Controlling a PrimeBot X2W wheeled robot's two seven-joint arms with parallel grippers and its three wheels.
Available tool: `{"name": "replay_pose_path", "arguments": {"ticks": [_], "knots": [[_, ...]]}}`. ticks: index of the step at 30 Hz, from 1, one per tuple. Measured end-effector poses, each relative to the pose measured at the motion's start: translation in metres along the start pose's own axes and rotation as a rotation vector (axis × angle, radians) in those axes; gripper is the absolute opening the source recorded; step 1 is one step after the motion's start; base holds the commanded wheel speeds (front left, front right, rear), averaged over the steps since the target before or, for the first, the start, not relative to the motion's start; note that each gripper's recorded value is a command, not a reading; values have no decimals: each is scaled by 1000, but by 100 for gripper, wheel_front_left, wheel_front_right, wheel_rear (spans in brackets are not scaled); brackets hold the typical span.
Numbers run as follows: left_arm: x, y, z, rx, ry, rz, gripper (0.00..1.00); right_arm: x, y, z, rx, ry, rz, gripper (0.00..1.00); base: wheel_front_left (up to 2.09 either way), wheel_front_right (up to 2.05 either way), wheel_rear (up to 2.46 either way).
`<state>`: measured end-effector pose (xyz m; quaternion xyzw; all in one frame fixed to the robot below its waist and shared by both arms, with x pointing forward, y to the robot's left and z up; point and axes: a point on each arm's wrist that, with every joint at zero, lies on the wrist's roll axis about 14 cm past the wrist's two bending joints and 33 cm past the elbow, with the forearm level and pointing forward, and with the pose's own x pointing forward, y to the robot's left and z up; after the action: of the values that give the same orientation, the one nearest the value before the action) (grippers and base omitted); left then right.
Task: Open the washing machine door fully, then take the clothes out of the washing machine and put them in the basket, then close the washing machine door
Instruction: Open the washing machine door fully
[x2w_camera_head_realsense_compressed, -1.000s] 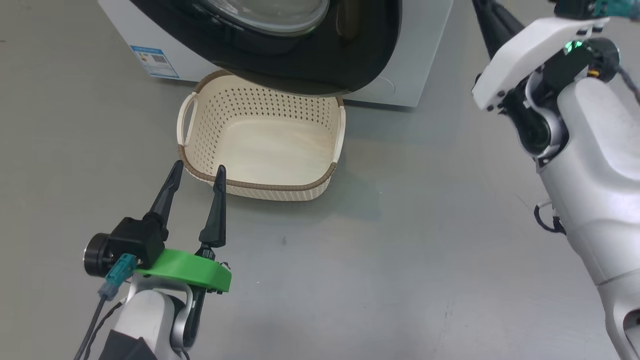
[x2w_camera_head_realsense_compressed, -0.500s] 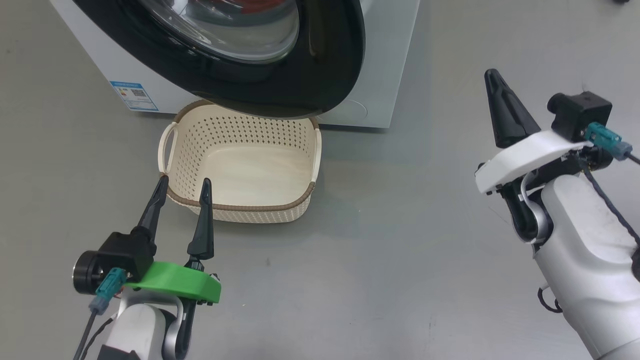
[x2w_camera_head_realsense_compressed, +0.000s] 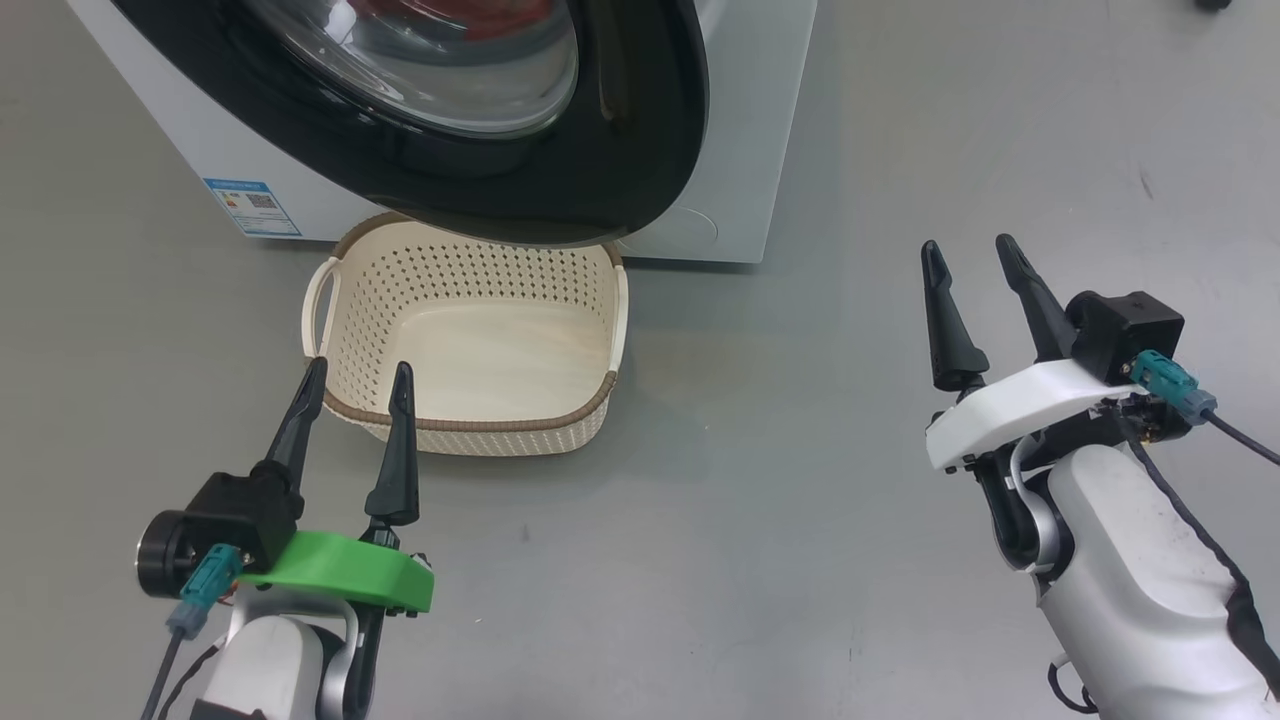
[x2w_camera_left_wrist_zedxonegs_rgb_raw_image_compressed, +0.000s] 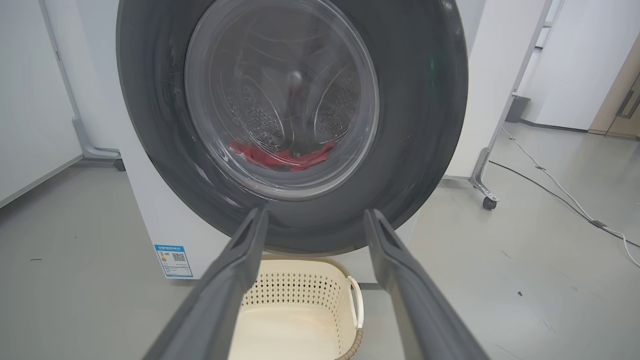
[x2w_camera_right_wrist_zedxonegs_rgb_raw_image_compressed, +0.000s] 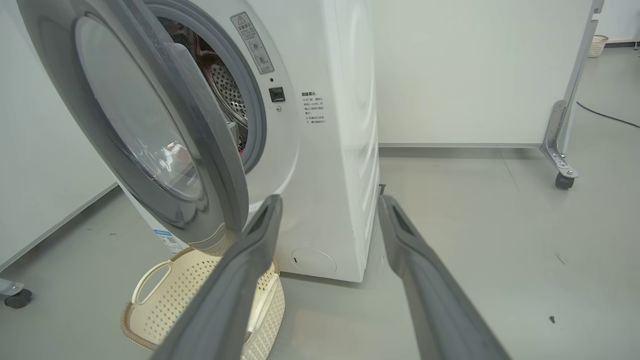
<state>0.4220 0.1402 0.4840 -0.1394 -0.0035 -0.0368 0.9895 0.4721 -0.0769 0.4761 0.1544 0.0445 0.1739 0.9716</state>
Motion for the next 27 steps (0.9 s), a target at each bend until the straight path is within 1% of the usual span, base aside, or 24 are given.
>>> {"name": "replay_pose_path", "arguments": {"ticks": [7, 15, 27], "knots": [[-3, 1, -3, 3, 9, 3, 100, -9, 4, 4, 26, -30, -20, 100, 0, 0, 0], [-4, 0, -1, 2, 3, 3, 100, -15, 3, 14, 7, -67, -29, 100, 0, 0, 0], [-8, 0, -4, 1, 12, 3, 100, -25, 5, 11, 9, -69, -33, 100, 0, 0, 0]]}}
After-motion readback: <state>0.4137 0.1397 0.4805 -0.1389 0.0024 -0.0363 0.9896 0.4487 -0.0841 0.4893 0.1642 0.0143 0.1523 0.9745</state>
